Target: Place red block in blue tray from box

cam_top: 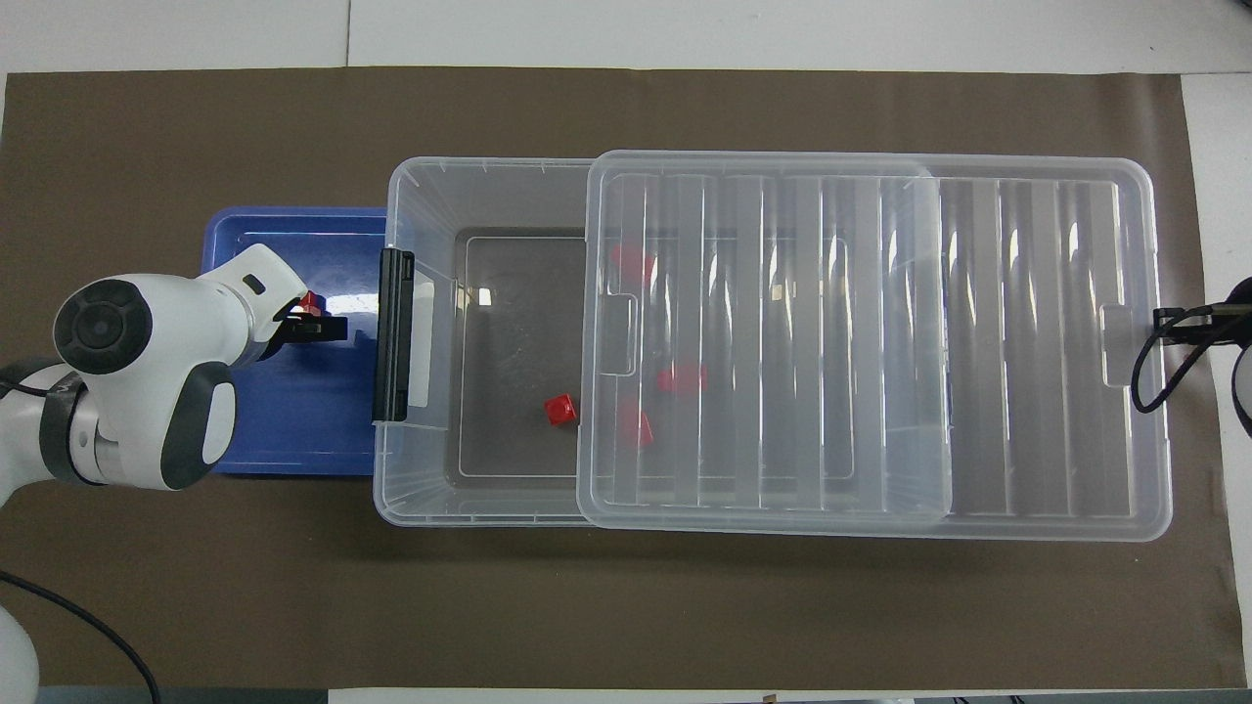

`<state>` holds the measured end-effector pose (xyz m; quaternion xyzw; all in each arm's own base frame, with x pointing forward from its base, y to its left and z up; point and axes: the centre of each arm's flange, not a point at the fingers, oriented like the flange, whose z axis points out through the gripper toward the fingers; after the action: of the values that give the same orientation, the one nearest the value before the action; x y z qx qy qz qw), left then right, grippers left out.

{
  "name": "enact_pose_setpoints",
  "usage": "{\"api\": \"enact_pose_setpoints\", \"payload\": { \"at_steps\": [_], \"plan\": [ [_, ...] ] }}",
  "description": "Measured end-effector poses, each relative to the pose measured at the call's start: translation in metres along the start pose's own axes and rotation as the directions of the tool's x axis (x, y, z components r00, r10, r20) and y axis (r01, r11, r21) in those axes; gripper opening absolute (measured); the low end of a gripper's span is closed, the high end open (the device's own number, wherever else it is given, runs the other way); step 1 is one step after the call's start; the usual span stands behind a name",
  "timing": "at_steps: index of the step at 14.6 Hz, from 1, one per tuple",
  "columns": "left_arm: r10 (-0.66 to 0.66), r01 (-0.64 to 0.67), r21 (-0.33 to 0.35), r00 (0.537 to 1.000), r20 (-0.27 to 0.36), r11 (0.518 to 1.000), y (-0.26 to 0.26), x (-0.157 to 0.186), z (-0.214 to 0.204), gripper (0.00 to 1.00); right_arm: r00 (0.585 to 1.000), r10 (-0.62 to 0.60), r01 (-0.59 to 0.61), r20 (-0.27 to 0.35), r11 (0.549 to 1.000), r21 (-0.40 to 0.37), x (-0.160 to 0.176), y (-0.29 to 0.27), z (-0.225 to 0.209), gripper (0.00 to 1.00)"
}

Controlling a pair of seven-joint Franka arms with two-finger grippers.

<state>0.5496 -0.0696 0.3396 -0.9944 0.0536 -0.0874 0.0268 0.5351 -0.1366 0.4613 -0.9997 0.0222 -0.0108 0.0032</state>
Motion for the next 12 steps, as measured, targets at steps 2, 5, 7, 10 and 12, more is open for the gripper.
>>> {"api": "enact_pose_setpoints", "payload": {
  "at_steps": [2,5,7,10,12],
  "plan": [
    [-0.002,0.002,0.013,1.0,0.03,1.0,-0.002,0.006,-0.028,1.0,1.0,0.0,0.0,0.006,1.0,0.008,0.002,-0.015,0.001,0.01],
    [-0.032,0.031,0.007,0.997,0.069,0.999,-0.004,0.018,-0.089,1.0,1.0,0.01,-0.01,0.01,1.0,0.011,0.006,-0.044,0.001,0.01],
    [-0.061,0.064,-0.026,0.995,0.084,0.998,-0.006,0.026,-0.134,1.0,1.0,0.025,-0.025,0.011,1.0,0.011,0.008,-0.064,0.001,0.01],
    [-0.061,0.065,-0.03,0.992,0.111,0.997,-0.016,0.035,-0.19,1.0,0.999,0.048,-0.048,0.012,0.999,0.011,0.01,-0.092,0.002,0.01],
    [-0.055,0.06,-0.037,0.99,0.131,0.998,-0.029,0.038,-0.216,1.0,0.998,0.064,-0.064,0.013,0.998,0.011,0.01,-0.111,0.002,0.01]
  ]
}}
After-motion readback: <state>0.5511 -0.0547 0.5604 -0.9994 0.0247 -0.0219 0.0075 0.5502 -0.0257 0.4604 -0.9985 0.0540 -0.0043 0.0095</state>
